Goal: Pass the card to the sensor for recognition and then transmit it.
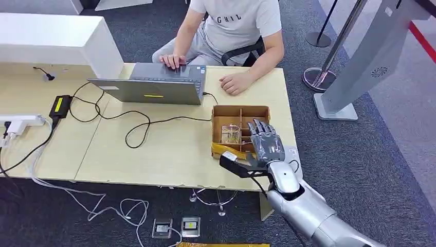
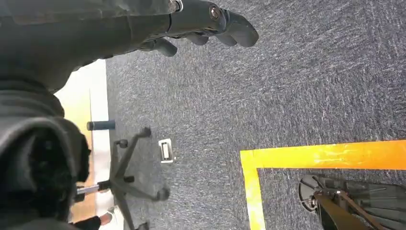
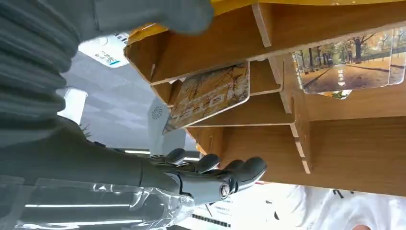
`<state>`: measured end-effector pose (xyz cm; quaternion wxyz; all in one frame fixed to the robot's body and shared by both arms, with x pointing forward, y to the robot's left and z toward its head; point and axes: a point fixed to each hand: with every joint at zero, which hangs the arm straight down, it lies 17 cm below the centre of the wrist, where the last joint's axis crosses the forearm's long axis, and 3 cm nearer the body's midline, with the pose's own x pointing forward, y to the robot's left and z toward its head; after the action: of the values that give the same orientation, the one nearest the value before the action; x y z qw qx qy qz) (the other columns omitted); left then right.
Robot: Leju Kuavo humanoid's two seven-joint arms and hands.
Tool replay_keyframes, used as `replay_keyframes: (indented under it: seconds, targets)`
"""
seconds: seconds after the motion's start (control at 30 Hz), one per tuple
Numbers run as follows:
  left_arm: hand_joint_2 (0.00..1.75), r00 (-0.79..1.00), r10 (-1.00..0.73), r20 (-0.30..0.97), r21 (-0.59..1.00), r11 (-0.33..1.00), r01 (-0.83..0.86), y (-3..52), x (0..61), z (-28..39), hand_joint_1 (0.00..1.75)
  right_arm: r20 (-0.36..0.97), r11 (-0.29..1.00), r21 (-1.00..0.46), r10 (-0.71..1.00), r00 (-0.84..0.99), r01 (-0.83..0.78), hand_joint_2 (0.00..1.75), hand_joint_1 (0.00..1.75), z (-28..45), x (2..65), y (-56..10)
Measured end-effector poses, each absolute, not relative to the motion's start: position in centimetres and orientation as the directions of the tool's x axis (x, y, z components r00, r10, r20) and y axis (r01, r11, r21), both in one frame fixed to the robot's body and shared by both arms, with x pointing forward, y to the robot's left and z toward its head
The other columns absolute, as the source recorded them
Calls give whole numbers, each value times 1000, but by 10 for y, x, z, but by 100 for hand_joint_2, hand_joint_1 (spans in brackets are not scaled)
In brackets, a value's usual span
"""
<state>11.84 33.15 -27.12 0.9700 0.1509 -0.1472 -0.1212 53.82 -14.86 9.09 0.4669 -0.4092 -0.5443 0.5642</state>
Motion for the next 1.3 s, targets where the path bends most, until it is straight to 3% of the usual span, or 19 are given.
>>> replay_keyframes:
  seconds: [1.3]
  targets:
    - [0,920,-301,249,331,920,211,331,119,-271,0,80,59,-994,967,-242,-94,175,175,87,536,-145]
